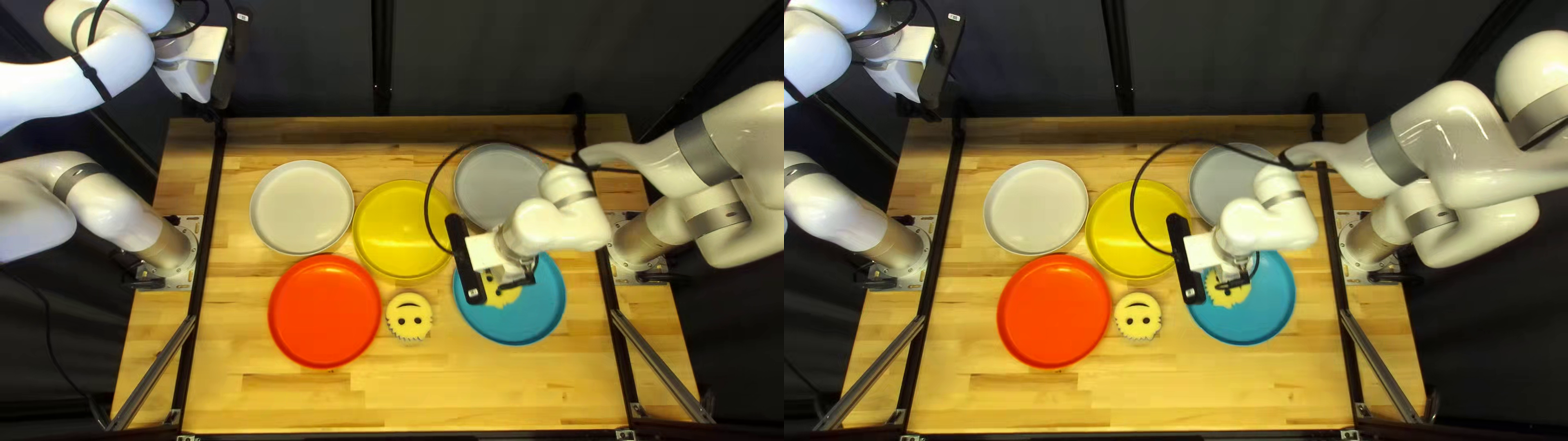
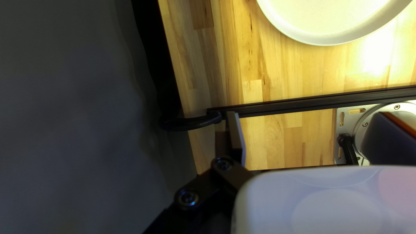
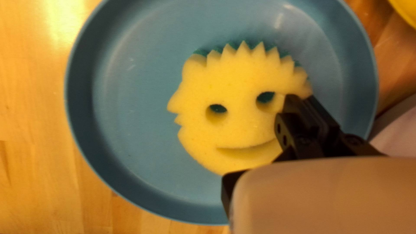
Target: Pick up sponge and scrub the plate
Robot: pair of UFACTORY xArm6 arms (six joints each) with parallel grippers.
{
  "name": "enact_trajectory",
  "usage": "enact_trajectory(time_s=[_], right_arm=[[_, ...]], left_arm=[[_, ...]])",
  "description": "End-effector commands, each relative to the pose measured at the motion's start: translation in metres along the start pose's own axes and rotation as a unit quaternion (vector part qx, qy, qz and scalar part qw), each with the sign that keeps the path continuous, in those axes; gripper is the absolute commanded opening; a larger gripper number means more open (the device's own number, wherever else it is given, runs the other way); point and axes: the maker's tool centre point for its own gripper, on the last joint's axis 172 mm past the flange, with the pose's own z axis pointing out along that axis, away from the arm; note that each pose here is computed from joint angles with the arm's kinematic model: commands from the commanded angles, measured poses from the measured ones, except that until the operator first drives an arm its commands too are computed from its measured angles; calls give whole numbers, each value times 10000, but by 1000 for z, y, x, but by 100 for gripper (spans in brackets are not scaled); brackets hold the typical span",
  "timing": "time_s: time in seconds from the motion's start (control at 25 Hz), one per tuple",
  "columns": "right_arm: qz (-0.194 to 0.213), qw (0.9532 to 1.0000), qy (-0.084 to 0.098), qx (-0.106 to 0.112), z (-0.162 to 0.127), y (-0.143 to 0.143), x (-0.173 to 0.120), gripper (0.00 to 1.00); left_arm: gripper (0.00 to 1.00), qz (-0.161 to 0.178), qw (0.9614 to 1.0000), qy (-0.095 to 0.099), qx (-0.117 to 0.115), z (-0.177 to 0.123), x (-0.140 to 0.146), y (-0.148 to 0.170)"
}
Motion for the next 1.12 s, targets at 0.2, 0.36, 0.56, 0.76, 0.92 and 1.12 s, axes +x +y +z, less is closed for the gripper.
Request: enact_trajectory(time_s=[0.2,0.36,0.56,0.76,0.92,1.12], right_arm=[[-48,10000,12,-49,8,25,-8,0],[94,9999,44,-57,11,71,-19,0],[176,9998,47,-91,10,97,-21,0],[175,9997,70,-132,4,66,-21,0],[137,9997,65,-199,1,31,-20,0],[36,9996,40,-286,-2,-14,-28,0]], left_arm=[[100,0,10000,0,0,0,0,0],[100,0,10000,0,0,0,0,0],[100,0,10000,0,0,0,0,0],[100,0,10000,0,0,0,0,0],[100,0,10000,0,0,0,0,0],[100,0,10000,0,0,0,0,0]])
